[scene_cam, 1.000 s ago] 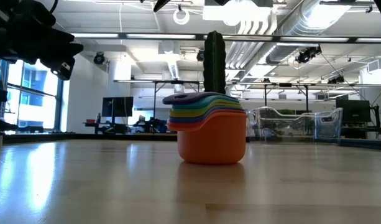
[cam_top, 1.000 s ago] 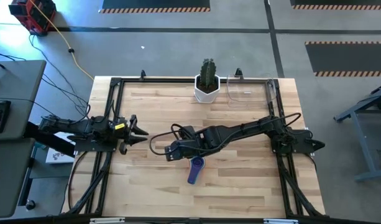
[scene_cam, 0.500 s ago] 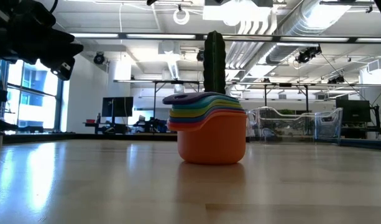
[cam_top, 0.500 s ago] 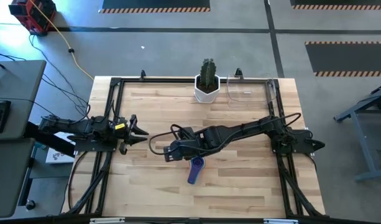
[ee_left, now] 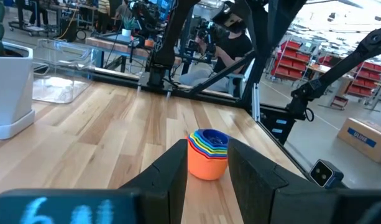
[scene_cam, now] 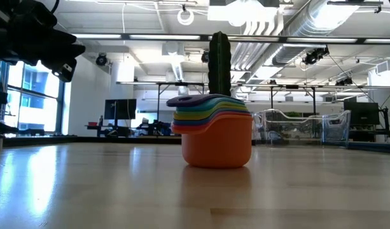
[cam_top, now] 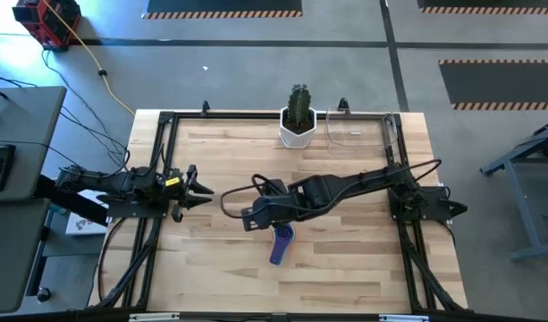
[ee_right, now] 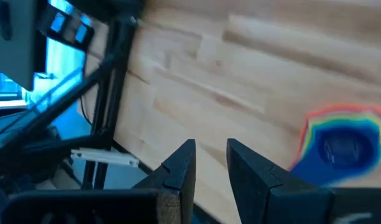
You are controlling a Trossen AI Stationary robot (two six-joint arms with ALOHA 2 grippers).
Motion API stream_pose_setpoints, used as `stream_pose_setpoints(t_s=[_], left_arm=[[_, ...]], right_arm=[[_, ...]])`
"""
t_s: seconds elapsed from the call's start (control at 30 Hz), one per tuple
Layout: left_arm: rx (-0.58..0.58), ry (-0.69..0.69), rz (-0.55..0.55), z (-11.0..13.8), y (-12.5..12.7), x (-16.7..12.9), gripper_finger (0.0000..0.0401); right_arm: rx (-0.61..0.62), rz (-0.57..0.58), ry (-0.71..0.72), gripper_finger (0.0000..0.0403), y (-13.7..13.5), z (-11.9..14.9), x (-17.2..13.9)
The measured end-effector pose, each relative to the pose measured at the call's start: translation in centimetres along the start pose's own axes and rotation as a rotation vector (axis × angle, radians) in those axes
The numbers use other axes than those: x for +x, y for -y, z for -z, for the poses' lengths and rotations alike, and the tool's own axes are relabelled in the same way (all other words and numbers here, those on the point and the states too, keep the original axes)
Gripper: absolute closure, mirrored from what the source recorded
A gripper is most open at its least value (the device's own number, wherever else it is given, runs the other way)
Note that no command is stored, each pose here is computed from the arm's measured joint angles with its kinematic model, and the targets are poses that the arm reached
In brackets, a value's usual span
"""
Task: Nest measuring cups in basket
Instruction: Put the measuring cups into the transparent bin
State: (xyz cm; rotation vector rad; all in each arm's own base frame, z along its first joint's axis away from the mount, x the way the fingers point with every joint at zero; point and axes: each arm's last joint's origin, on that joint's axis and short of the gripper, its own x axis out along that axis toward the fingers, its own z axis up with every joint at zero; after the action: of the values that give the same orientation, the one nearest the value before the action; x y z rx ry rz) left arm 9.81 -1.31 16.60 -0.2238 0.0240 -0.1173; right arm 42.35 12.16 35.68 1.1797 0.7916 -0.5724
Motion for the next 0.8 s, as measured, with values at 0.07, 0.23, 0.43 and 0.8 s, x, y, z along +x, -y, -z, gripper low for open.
stream_pose_setpoints(t_s=[0.07,0.23,0.43,0.8], left_arm=[[0.0,0.0,0.0,0.0,0.0,0.0,0.0298],[0.0,0.0,0.0,0.0,0.0,0.0,0.0298],[0.0,0.001,0.0,0.0,0.0,0.0,0.0298],[0.0,0.0,0.0,0.0,0.0,0.0,0.0298]], right_arm=[[0.019,0.018,-0.036,0.0321,0.2,0.3,-0.1],[0.054,0.066,-0.032,0.0321,0.6,1.7,-0.3],[0.093,0.097,0.045,0.0321,0.9,2.3,0.1],[-0.003,0.197,0.059,0.0321,1.7,-1.6,5.4]])
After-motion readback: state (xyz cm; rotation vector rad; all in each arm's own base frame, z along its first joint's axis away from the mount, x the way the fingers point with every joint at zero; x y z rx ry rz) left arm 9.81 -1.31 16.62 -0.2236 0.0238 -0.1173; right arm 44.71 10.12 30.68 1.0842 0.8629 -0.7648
